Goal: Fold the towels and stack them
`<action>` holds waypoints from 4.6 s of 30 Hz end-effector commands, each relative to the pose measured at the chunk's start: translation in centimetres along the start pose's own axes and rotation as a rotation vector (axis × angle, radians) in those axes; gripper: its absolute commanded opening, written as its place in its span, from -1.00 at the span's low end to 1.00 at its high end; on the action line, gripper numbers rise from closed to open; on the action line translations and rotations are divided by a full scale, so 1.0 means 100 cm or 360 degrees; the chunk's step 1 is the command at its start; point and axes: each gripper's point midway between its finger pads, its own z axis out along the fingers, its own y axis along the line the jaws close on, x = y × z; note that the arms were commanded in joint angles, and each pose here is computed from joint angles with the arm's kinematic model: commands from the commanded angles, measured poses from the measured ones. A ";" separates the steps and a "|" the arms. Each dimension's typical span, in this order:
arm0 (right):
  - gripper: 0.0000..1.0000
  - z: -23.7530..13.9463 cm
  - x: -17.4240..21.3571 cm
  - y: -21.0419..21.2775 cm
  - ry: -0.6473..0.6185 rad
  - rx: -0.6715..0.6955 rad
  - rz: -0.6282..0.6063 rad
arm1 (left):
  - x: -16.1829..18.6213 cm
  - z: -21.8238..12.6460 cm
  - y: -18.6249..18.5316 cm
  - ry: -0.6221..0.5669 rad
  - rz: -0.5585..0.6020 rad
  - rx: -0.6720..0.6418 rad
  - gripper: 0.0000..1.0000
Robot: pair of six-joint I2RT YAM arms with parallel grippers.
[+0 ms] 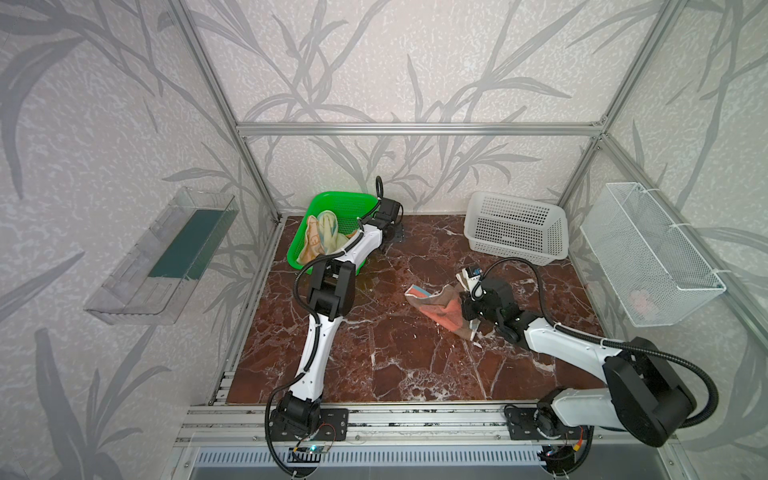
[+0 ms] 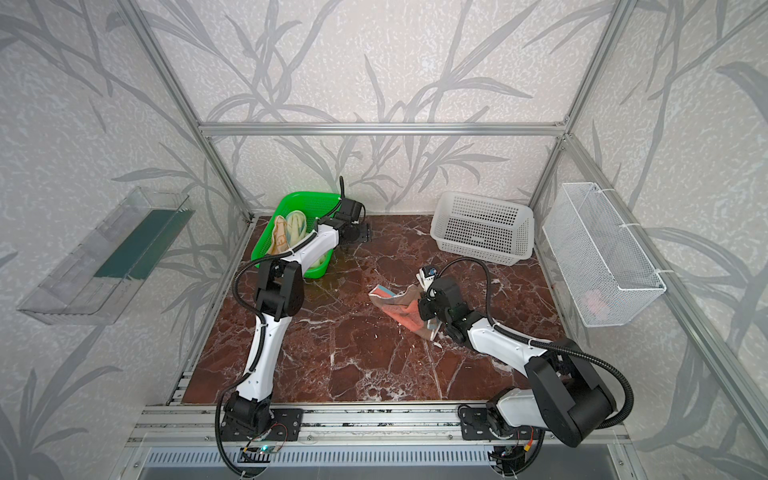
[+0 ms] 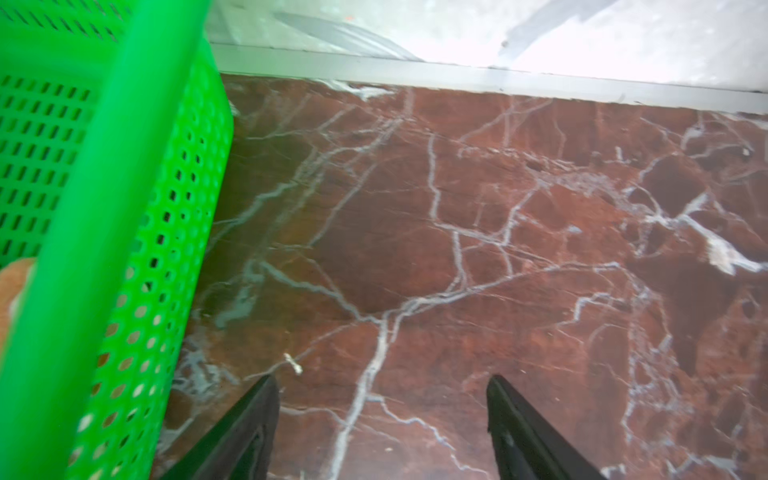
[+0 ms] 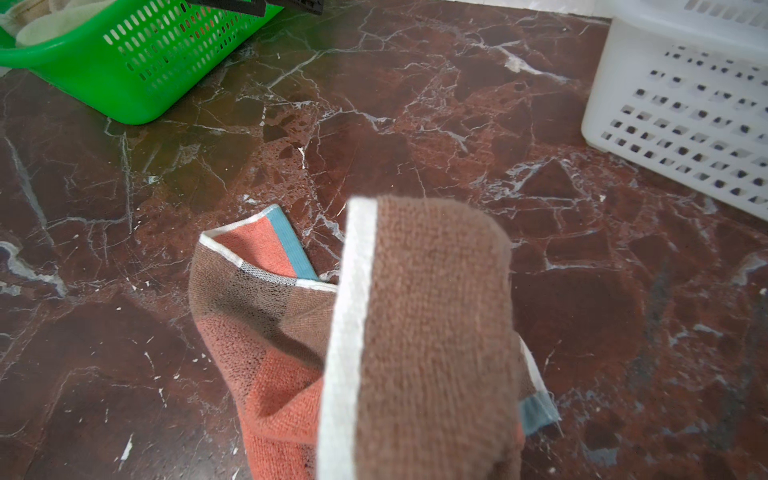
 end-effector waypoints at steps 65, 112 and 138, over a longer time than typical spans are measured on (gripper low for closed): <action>-0.22 0.066 -0.037 0.061 0.0296 -0.0591 -0.0312 | 0.092 -0.170 -0.016 -0.0209 0.0322 0.0431 0.57; -0.29 0.054 -0.061 0.084 0.0434 -0.0474 0.0191 | 0.174 -0.271 -0.085 -0.0531 0.0575 0.1069 0.35; -0.22 0.054 -0.063 0.077 0.0419 -0.0414 0.0145 | 0.200 -0.261 -0.160 -0.0364 0.0806 0.1308 -0.27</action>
